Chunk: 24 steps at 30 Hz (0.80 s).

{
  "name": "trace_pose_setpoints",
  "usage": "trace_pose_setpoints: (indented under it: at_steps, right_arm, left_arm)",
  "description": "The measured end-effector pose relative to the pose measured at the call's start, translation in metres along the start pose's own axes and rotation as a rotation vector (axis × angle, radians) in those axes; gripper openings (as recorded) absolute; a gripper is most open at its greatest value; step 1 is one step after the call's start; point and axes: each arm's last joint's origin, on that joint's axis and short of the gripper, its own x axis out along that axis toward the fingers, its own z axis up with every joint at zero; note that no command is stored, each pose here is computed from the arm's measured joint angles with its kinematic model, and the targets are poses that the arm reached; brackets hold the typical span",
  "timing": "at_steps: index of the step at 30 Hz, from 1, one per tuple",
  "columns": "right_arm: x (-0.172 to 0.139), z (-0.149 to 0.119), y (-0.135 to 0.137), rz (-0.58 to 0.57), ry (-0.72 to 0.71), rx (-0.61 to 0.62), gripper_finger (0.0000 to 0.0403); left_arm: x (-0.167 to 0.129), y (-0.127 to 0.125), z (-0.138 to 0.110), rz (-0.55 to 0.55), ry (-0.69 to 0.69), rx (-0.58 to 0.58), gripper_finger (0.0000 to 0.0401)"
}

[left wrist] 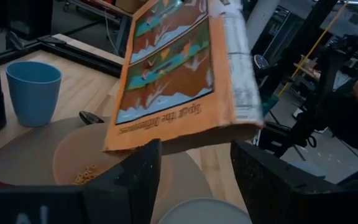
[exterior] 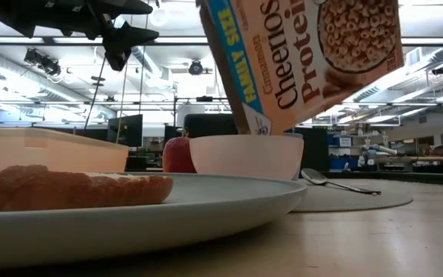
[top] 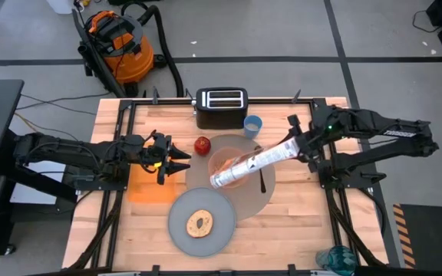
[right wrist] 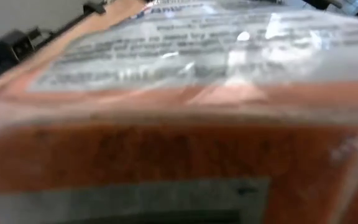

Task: Arrange a breakfast setting
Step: Put the cereal into the transparent pink bowl

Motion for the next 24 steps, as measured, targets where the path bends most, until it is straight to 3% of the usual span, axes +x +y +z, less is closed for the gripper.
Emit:
trace_pose_setpoints:
  at_steps: [10, 19, 24]
  right_arm:
    - [0.005, 0.033, -0.011, 0.076, 0.094, -0.054, 0.0205]
    - [0.011, 0.044, -0.019, 0.078, 0.183, -0.067, 0.0205]
    - [0.008, 0.046, -0.022, 0.013, 0.232, -0.079, 0.0205]
  left_arm:
    - [0.000, 0.000, 0.001, -0.004, -0.014, 0.061, 0.0201]
    - [0.000, 0.000, 0.002, -0.004, -0.015, 0.094, 0.0201]
    - [0.000, 0.000, 0.002, -0.004, -0.015, 0.095, 0.0201]
